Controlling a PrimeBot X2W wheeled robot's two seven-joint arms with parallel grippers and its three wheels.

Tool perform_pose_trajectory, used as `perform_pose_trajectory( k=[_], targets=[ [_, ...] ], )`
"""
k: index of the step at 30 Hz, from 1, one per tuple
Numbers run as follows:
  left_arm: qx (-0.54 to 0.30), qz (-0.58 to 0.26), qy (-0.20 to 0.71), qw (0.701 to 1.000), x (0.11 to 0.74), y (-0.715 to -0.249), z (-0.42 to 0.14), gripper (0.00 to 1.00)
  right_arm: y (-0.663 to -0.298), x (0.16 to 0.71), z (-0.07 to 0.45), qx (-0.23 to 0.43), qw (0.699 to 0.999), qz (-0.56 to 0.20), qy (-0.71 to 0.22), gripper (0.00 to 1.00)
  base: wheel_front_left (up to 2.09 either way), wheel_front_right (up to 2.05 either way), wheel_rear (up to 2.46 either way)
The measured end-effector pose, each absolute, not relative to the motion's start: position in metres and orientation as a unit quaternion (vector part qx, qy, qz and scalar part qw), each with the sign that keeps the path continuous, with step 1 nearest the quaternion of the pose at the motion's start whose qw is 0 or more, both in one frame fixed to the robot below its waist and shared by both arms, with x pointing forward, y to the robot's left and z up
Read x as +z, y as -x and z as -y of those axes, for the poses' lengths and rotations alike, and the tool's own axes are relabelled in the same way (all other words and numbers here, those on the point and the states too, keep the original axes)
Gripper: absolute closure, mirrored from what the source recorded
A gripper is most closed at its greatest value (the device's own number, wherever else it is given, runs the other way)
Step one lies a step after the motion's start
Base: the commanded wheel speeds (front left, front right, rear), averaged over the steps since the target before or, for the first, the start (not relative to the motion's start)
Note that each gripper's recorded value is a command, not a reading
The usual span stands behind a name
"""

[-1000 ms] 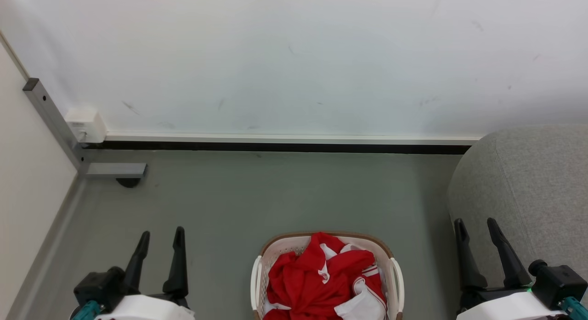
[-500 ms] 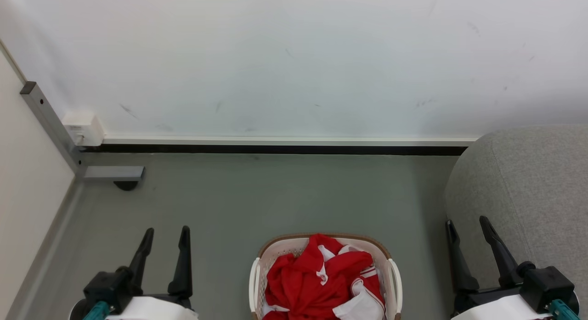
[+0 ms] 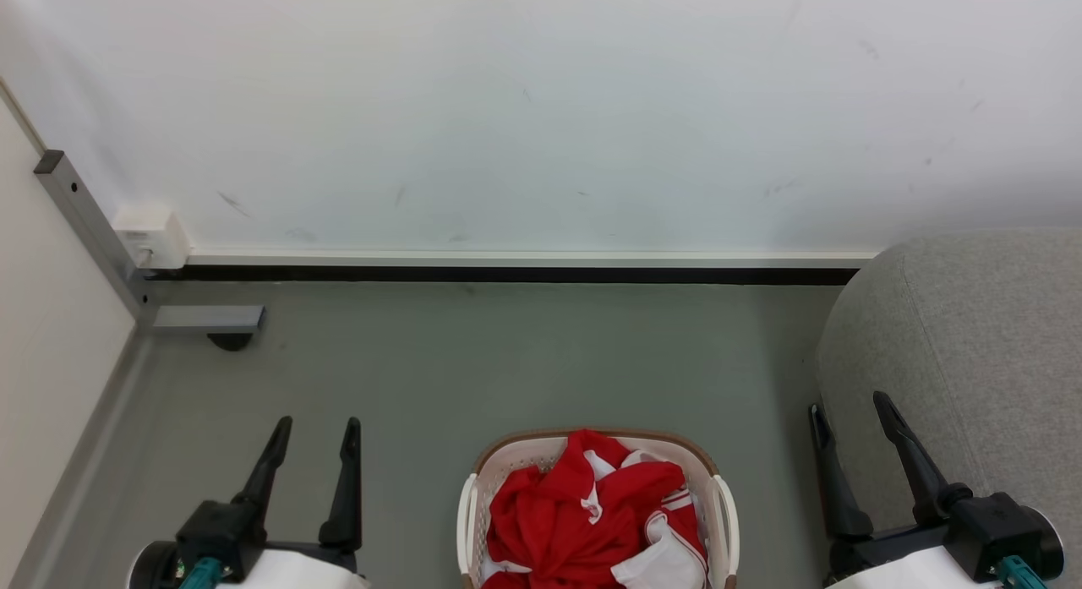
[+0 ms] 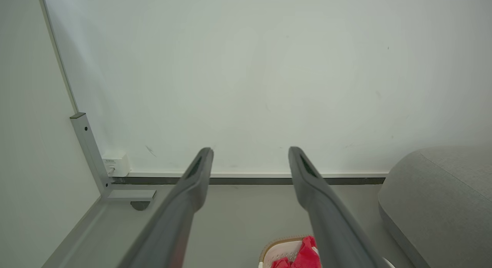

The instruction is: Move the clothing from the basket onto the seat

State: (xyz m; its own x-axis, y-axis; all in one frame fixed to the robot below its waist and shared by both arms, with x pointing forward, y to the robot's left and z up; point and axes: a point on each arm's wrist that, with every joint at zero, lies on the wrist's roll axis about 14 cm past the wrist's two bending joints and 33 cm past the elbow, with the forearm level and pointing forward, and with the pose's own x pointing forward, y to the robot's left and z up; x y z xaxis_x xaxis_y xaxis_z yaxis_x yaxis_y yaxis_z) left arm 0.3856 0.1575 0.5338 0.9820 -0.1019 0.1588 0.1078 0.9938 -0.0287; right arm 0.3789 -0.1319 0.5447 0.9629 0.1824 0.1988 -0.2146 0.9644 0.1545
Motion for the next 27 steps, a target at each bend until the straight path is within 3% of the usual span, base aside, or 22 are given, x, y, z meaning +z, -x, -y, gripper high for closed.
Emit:
perform_pose_trajectory(
  k=[27],
  targets=[
    [-0.059, 0.077, 0.052, 0.994, 0.533, -0.396, -0.152, 0.0, -0.381, 0.549, 0.145, 0.083, 0.988, 0.1, -0.083, 0.0, 0.0, 0.0, 0.0]
  ],
)
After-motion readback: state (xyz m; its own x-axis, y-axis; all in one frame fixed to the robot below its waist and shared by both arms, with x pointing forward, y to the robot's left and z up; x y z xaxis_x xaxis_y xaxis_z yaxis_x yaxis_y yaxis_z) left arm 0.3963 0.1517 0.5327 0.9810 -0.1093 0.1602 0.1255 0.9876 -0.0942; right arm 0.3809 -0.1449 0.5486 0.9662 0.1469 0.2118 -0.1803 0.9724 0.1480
